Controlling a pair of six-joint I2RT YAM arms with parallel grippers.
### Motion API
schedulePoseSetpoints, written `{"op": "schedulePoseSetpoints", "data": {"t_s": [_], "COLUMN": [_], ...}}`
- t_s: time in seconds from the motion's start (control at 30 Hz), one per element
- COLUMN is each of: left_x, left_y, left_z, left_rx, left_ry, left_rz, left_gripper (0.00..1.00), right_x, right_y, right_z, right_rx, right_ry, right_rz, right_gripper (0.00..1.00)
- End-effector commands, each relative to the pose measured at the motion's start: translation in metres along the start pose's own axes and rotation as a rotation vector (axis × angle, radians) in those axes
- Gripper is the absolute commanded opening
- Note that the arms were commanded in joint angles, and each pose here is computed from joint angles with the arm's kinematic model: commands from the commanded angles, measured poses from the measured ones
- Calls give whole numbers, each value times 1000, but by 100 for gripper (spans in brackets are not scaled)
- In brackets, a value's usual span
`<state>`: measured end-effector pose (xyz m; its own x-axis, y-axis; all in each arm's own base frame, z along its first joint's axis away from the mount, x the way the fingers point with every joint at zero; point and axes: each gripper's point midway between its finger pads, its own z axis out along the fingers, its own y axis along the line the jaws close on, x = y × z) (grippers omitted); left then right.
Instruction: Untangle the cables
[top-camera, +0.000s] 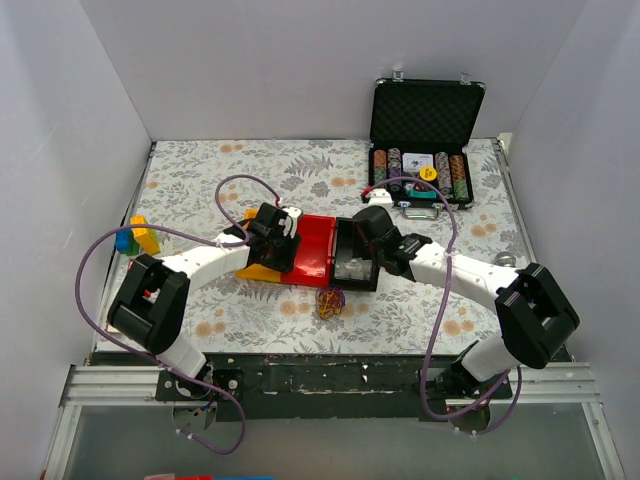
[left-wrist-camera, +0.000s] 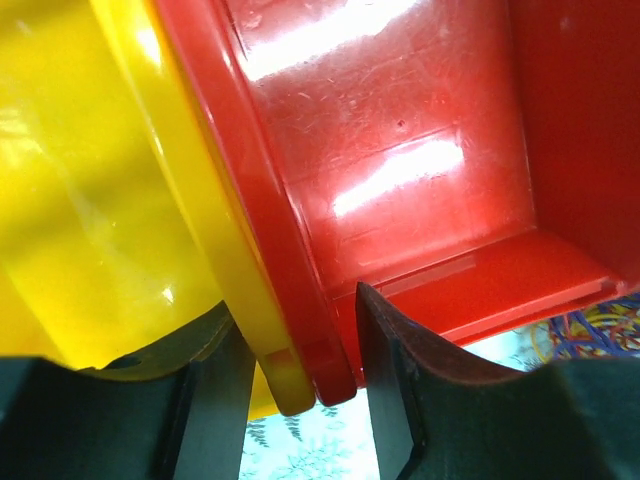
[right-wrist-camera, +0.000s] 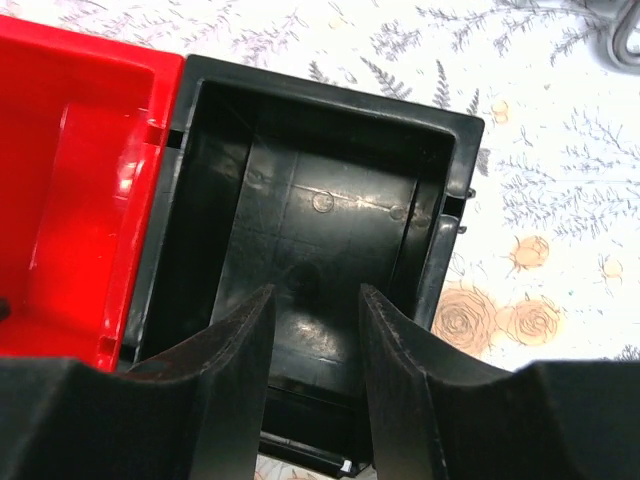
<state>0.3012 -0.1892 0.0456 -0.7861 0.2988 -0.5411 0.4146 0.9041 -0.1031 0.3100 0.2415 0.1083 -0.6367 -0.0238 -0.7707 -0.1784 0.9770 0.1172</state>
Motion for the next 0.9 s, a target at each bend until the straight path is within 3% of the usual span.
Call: {"op": "schedulePoseSetpoints", "data": {"t_s": [0.0, 0.27, 0.43, 0.57, 0.7, 0.87], "left_x": [-10, -8, -8, -11, -33, -73], "left_y": [-26, -65, -79, -79, -80, -80], "left_z": [-12, -31, -49, -57, -75, -112], "left_rx": [89, 228, 288, 284, 269, 243], "left_ry": [-6, 22, 24, 19, -21, -135], "left_rz": [50, 98, 119, 117, 116, 110], "left_gripper": [45, 64, 80, 86, 98, 98], "right_x": [11, -5, -11, -13, -19, -35], "right_y": [-19, -50, -46, -40, -30, 1], "right_z": [3, 7, 13, 12, 1, -36], "right_rx": [52, 83, 68, 43, 1, -94], "right_ry": [35, 16, 23, 33, 25, -71], "right_rz": [-11, -19, -42, -26, -9, -32], "right_gripper": [46, 43, 40, 40, 52, 70]}}
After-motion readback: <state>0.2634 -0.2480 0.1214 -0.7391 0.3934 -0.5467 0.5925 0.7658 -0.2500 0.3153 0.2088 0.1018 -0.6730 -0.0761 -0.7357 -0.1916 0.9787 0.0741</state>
